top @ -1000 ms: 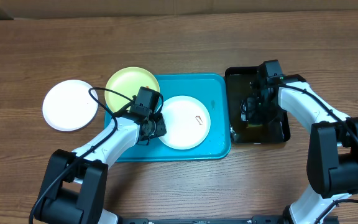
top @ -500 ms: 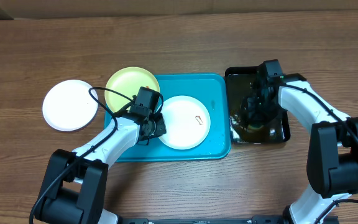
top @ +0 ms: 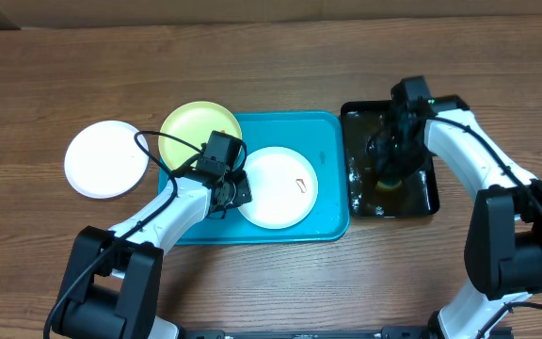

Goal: Clean dirty plates on tray and stack at the side
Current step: 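Dip and rub the sponge in the water with the right gripper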

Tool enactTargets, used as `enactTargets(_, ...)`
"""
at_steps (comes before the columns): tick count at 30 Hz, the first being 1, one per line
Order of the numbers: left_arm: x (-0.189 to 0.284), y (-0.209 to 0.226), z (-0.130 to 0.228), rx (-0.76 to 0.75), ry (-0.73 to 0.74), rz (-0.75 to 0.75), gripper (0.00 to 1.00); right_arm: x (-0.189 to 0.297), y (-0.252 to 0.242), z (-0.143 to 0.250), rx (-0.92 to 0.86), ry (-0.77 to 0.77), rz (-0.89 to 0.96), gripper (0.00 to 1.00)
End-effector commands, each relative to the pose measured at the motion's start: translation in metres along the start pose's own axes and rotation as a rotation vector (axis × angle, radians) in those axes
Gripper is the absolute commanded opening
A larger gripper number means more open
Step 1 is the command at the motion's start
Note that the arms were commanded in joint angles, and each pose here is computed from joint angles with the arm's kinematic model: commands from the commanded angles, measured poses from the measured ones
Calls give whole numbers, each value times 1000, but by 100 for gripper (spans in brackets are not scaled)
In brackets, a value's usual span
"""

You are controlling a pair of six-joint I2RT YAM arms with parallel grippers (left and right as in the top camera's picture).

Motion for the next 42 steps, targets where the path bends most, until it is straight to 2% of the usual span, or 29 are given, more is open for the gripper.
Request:
enactTargets(1,-7,5,8,26,32,-33,4,21,0,-16,-48,-71,15,4)
enactTargets(2,-7,5,8,40,31,-33,12,23,0,-17,-49,-73,15,4)
enactTargets(3,-7,5,8,49,29,-32,30,23,0,-17,-48,-74,15,4)
enactTargets(5,-7,3,5,48,11,-22,38,23,0,-17,-48,-73,22,4)
enactTargets(6,-7,2,4,48,6,-19,37,23,-1,-17,-48,-74,26,4)
enactTargets(7,-7,2,3,48,0,-13,28,23,-1,-17,-49,-74,35,4)
enactTargets(8,-7,1,3,48,-2,-10,13,23,-3,-16,-50,-73,52,4)
enactTargets(9,-7,1,3,48,-2,-8,4,23,-4,-16,-51,-73,68,4)
enactTargets(33,-7,4,8,75,28,-31,4,47,-6,-11,-93,-12,125,4)
enactTargets(42,-7,5,8,74,29,-32,5,46,-5,-9,-372,-18,121,4)
Point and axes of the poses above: each gripper's point midway between its finger pads, its own x axis back along the fingers, its own y axis along the line the jaws close on, z = x × y, the point moved 9 cm from there along x, back along the fingers, and after that the axes turned 6 degrees about x, right-handed, at the moved point
